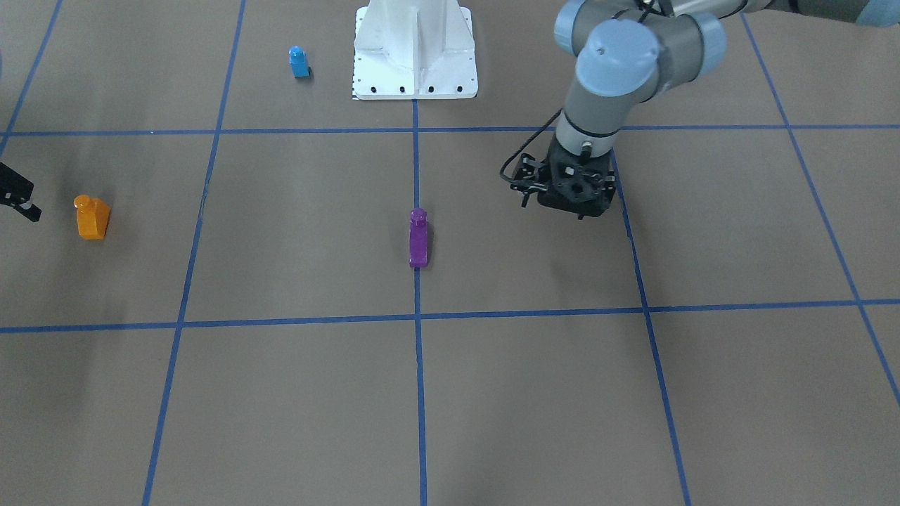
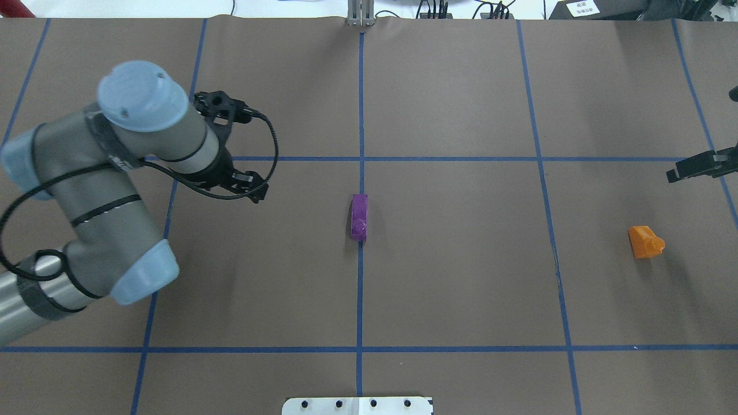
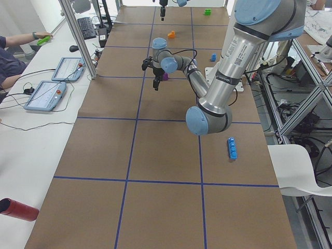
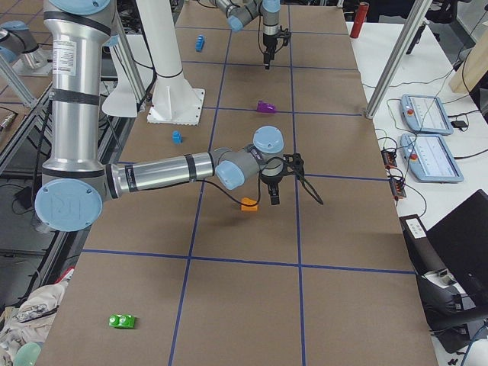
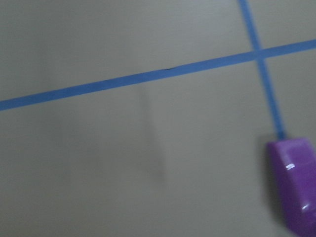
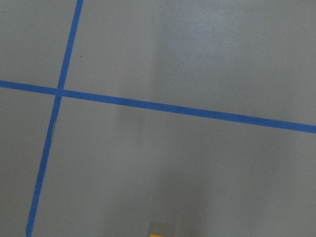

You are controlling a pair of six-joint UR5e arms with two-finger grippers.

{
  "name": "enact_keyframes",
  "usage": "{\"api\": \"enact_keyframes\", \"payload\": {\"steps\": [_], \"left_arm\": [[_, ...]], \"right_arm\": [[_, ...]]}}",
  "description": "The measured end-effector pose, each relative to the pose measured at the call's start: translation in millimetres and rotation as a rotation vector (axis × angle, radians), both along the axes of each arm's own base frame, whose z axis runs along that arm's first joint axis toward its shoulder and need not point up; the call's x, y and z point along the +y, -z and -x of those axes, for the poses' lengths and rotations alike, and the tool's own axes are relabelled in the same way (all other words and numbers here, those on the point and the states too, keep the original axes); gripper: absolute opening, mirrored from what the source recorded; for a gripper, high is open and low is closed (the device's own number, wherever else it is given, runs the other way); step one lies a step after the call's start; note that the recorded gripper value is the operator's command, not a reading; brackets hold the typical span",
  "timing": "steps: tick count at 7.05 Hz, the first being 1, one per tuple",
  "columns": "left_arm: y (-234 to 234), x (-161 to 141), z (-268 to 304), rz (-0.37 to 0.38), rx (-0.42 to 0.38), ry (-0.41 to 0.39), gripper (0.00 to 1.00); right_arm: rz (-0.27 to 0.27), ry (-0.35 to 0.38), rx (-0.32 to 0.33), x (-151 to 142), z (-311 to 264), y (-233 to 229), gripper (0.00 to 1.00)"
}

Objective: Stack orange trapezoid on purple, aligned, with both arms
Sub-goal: 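Withdraw the left gripper while the right gripper reaches toward the orange trapezoid, then grasp the orange trapezoid with the right gripper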

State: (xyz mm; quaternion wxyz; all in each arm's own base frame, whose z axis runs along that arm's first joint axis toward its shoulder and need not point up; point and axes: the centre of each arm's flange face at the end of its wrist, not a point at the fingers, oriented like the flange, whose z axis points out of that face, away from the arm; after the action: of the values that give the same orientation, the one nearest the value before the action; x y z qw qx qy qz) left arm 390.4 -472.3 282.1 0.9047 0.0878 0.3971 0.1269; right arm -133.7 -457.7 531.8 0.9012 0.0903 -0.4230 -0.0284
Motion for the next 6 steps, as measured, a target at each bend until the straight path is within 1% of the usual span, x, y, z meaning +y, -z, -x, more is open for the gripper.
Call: {"api": "enact_keyframes", "payload": {"steps": [1,2,3,6], "left_arm": [[-17.9,-1.6,30.5,-0.015,-0.004,-0.022,1.00],[-25.3,-1.9,43.5,-0.022,-0.006,-0.030,1.00],[-27.9,-1.6,48.4,-0.025,-0.006,-0.033,1.00],[-28.0,-1.6,50.5,-0.022,-0.004,-0.030,1.00]], "right_arm": [[0.018,-0.022,0.003,11.7,23.1,-3.7,1.00],[0.031,-0.043,0.020,25.9,44.6,-11.6,1.00],[0.036,-0.049,0.036,39.8,60.2,-20.6,0.98],[0.063,-0.017,0.069,65.1,79.1,-41.6,0.79]]}}
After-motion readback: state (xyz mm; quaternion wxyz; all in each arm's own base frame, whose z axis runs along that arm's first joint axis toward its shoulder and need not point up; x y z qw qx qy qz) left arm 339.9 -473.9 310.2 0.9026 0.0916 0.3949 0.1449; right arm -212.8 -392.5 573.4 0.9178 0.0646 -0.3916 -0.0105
